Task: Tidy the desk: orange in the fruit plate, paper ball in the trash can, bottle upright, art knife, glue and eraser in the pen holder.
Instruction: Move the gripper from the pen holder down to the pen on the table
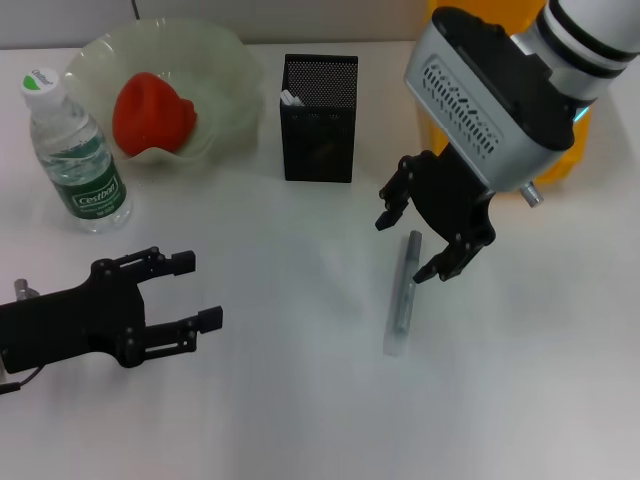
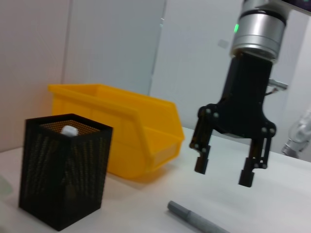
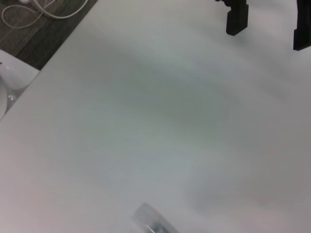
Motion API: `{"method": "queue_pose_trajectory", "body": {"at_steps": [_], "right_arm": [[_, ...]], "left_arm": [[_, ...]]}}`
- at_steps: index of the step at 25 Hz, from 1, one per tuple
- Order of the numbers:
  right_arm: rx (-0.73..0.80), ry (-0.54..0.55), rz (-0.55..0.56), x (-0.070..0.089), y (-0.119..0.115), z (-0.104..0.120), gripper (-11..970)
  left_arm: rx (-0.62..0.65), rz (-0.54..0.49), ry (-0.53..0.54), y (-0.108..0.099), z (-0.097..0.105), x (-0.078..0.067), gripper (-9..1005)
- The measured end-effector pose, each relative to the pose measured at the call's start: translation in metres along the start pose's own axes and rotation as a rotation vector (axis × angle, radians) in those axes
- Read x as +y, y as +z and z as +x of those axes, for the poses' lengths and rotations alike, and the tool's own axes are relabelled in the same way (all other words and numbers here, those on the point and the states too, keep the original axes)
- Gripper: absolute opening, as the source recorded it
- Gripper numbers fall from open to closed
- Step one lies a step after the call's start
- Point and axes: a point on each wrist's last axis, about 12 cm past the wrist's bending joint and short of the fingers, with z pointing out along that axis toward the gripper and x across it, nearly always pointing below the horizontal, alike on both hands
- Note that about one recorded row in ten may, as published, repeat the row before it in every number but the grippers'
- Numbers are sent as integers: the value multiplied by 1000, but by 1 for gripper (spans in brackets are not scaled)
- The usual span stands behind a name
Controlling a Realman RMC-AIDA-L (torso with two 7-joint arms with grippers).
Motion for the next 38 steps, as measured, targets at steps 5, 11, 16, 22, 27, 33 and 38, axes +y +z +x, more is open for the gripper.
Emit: {"method": "queue_pose_trajectory", "body": {"at_steps": [5,11,16,22,27,33,38], "right_arm": [[11,-13,-13,1,2,-2,684],[54,-67,-70,6,13,-6,683],[72,-115,-87,7,18,-7,682],[100,-177,-123,10,24,-11,680],[115,-207,-133,11,28,-13,679],[120,-219,-134,10,27,-14,679],[120,-241,-137,10,28,-14,679]], "left_arm": [[7,76,32,2,-8,-1,801],[18,105,51,6,-12,0,801],[57,119,63,12,-12,3,800],[72,114,73,13,-13,5,800],[78,109,80,14,-13,6,801],[78,107,85,16,-13,6,800],[79,107,79,16,-13,6,801]]}}
